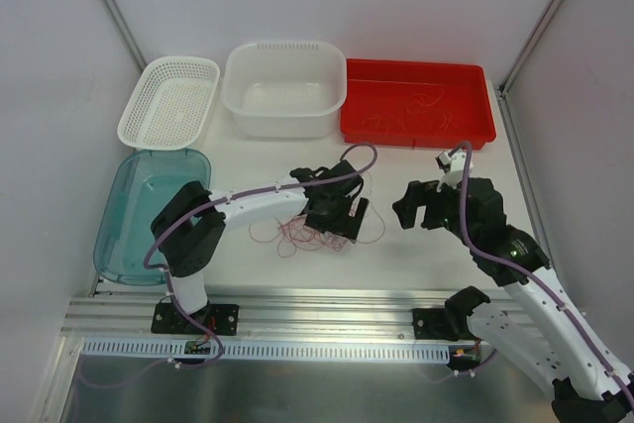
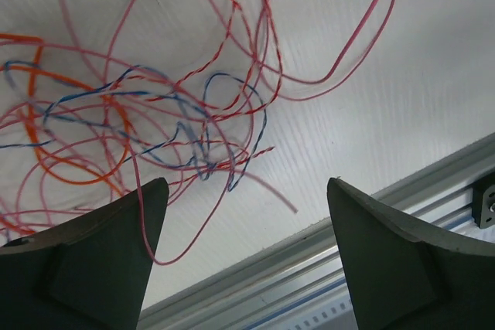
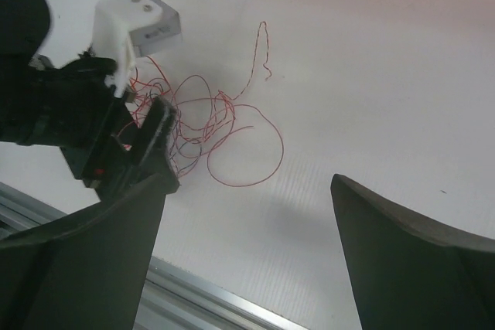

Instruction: Untangle the cables

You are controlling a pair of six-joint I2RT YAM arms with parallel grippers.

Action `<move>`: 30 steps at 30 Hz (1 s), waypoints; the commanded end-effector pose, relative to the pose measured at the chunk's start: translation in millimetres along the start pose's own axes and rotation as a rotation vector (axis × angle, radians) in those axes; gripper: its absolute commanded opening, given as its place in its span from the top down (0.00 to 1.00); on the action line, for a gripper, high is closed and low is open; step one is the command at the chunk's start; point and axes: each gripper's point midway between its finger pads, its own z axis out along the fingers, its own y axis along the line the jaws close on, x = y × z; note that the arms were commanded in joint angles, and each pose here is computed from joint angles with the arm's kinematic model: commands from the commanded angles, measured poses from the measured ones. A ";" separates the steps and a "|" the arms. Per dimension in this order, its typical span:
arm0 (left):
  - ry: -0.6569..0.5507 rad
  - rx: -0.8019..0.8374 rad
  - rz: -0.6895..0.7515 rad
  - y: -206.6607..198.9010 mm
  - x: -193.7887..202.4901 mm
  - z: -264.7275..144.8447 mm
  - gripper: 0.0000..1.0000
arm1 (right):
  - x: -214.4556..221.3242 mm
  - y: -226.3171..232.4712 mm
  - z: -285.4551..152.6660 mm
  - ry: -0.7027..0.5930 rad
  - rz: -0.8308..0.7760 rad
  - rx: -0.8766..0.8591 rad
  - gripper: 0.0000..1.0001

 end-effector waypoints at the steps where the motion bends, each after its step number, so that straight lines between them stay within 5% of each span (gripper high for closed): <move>1: -0.122 0.032 -0.043 -3.9 -15.9 -47.2 0.14 | -6.3 -6.9 -10.4 -0.005 -0.054 0.035 0.08; 9: -0.279 -0.113 0.054 52.1 -49.5 -88.9 0.09 | -7.2 7.2 -3.4 0.013 -0.055 -0.036 0.08; 16: -0.169 -0.115 0.117 96.5 -69.1 -61.0 0.21 | 7.1 30.1 13.1 0.095 -0.027 -0.152 0.08; 22: -0.109 -0.138 0.234 108.4 -81.9 -36.5 0.26 | 15.4 40.5 23.3 0.130 -0.015 -0.189 0.08; 25: -0.066 -0.122 0.263 109.8 -79.9 -22.9 0.39 | 20.4 45.9 29.6 0.153 -0.016 -0.201 0.08; 30: -0.016 -0.097 0.273 108.6 -73.0 -8.6 0.46 | 27.3 59.0 44.4 0.184 -0.027 -0.226 0.08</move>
